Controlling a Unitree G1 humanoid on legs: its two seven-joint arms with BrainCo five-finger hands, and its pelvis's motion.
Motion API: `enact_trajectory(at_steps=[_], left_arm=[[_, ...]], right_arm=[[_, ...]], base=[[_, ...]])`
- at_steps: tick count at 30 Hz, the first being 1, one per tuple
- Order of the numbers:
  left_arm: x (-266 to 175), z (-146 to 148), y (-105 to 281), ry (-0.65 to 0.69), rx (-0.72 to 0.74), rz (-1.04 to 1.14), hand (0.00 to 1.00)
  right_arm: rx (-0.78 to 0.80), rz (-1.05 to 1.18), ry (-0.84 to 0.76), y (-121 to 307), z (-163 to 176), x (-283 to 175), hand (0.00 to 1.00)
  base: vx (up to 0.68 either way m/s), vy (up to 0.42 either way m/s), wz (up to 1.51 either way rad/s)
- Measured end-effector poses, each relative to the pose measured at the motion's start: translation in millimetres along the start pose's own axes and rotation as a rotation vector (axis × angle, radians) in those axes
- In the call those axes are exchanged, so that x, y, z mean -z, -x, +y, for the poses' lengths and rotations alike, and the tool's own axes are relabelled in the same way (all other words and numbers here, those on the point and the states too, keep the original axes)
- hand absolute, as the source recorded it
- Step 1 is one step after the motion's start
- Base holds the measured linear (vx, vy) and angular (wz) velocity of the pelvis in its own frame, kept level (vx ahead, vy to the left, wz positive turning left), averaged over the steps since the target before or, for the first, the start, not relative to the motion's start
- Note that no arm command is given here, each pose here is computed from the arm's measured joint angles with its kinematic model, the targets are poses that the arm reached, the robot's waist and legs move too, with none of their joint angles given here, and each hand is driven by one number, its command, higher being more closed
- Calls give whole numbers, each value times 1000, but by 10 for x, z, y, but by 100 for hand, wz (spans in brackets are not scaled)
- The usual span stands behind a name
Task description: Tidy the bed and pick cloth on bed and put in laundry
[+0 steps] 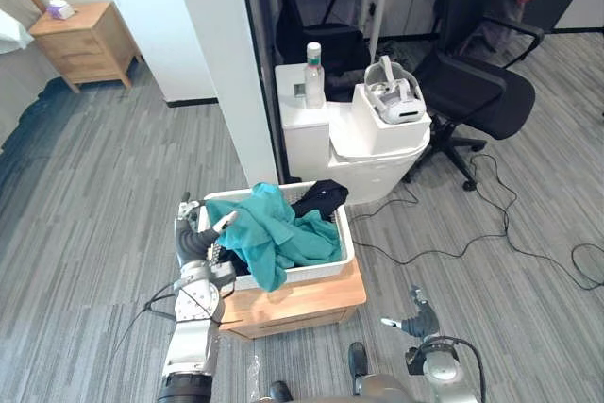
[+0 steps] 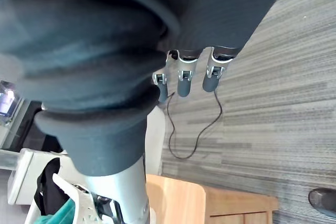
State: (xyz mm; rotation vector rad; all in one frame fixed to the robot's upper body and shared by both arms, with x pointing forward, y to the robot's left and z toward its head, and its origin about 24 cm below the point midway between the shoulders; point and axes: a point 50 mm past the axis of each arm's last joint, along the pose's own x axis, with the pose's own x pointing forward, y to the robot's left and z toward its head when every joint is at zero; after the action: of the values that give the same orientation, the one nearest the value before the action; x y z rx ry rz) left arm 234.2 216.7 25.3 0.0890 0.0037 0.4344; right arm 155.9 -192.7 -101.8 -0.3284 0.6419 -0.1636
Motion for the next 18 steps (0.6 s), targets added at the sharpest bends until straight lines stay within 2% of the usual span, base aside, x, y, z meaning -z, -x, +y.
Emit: enact_trajectory(at_steps=[6, 8, 9, 11, 15, 18], left_arm=[[131, 84, 19, -177, 16, 36, 0], [175, 303, -61, -434, 9, 32, 0], [182, 368, -84, -485, 3, 36, 0], [134, 588, -169, -693, -4, 31, 0], [24, 774, -265, -917, 8, 5, 0], [-48, 806, -318, -996, -2, -24, 0]], right_arm=[[2, 42, -6, 6, -16, 91, 0], [-5, 41, -4, 4, -18, 91, 0], [-11, 42, -2, 3, -19, 95, 0], [-22, 52, 8, -2, -31, 125, 0], [-41, 46, 8, -9, -19, 111, 0], [-43, 38, 8, -26, -17, 85, 0]], base=[[-16, -22, 3], [0, 0, 0], [36, 0, -2], [50, 8, -1], [36, 2, -2], [0, 0, 0]])
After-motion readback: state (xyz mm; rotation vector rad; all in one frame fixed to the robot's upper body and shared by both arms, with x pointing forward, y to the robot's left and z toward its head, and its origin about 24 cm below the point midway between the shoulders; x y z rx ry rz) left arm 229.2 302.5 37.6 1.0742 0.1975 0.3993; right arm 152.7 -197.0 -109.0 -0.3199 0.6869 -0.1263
